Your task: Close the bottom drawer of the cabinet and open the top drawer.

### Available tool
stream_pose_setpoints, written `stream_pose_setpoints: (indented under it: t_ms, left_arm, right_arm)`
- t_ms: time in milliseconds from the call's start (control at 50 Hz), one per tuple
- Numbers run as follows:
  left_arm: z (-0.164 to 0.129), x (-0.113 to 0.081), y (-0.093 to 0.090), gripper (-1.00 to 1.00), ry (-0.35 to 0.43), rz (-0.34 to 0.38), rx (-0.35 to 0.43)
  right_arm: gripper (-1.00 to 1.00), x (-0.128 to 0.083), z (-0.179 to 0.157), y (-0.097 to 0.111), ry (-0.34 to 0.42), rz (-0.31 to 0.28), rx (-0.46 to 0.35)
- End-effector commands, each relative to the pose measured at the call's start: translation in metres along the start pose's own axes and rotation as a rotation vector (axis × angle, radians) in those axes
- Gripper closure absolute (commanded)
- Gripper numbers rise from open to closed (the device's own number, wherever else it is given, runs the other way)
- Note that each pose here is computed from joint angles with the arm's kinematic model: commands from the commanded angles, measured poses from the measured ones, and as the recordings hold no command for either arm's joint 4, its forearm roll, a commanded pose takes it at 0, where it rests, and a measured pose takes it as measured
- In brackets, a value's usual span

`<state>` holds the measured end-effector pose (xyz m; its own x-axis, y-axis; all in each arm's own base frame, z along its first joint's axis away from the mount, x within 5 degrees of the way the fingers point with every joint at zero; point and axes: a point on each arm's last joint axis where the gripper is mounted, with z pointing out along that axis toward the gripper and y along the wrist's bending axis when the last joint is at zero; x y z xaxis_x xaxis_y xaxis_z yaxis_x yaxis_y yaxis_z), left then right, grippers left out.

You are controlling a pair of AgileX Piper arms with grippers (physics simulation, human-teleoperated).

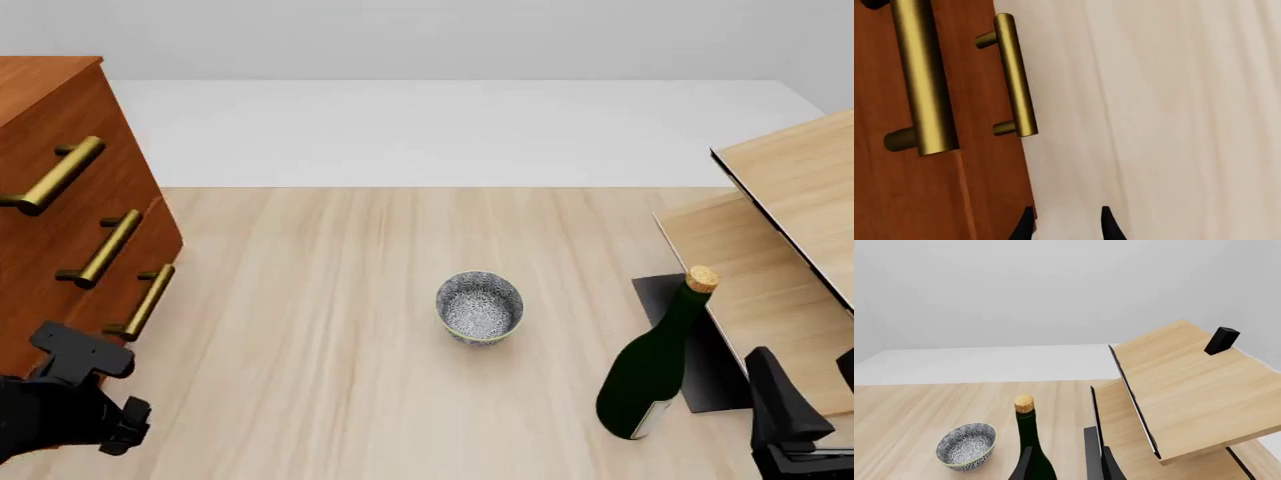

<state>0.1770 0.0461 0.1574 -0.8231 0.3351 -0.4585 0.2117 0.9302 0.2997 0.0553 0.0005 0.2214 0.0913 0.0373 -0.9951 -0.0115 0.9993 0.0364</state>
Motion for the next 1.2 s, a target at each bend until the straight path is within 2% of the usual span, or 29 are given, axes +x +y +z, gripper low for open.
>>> stream_pose_setpoints:
  t_ms: [20, 200, 380, 560, 580, 740, 760, 800, 900, 980, 1000, 1040, 1120, 1200]
  left_arm:
    - [-0.007, -0.001, 0.013, -1.0, -0.034, -0.127, -0.043]
    - [-0.009, -0.013, 0.008, -1.0, -0.054, -0.123, -0.017]
    - [-0.013, -0.033, -0.002, -1.0, -0.083, -0.132, 0.034]
    - [-0.016, -0.06, -0.021, -1.0, -0.114, -0.151, 0.112]
    - [-0.018, -0.066, -0.029, -1.0, -0.124, -0.149, 0.138]
    - [-0.022, -0.08, -0.036, -1.0, -0.146, -0.148, 0.165]
    - [-0.023, -0.083, -0.044, -1.0, -0.147, -0.13, 0.188]
    - [-0.025, -0.085, -0.043, -1.0, -0.151, -0.136, 0.187]
    - [-0.035, -0.094, -0.047, -1.0, -0.189, -0.103, 0.199]
    - [-0.041, -0.093, -0.042, -1.0, -0.236, -0.026, 0.173]
    - [-0.045, -0.093, -0.041, -1.0, -0.268, 0.029, 0.158]
    - [-0.051, -0.09, -0.037, -1.0, -0.302, 0.087, 0.13]
    - [-0.055, -0.089, -0.045, -1.0, -0.332, 0.158, 0.139]
    - [-0.063, -0.089, -0.044, -1.0, -0.382, 0.213, 0.116]
  right_arm:
    - [-1.0, 0.0, 0.0, 0.0, 0.0, 0.001, 0.001]
    - [-1.0, 0.0, 0.0, 0.0, 0.0, 0.001, 0.003]
    - [-1.0, 0.0, 0.0, 0.0, 0.0, 0.001, 0.003]
    - [-1.0, 0.0, 0.0, 0.0, -0.001, 0.002, 0.006]
    - [-1.0, 0.0, 0.0, 0.0, -0.001, 0.002, 0.007]
    - [-1.0, 0.0, 0.0, 0.0, -0.001, 0.004, 0.008]
    - [-1.0, 0.0, 0.0, 0.0, 0.0, 0.004, 0.007]
    - [-1.0, 0.0, 0.0, 0.0, 0.0, 0.006, 0.007]
    - [-1.0, 0.0, 0.001, 0.0, 0.001, 0.007, 0.008]
    - [-1.0, 0.0, 0.001, 0.0, 0.0, 0.008, 0.007]
    - [-1.0, 0.0, 0.0, 0.0, 0.001, 0.009, 0.007]
    - [-1.0, 0.0, 0.001, 0.0, 0.001, 0.01, 0.007]
    - [-1.0, 0.0, 0.001, 0.0, 0.001, 0.012, 0.007]
    - [-1.0, 0.0, 0.001, 0.0, 0.001, 0.012, 0.006]
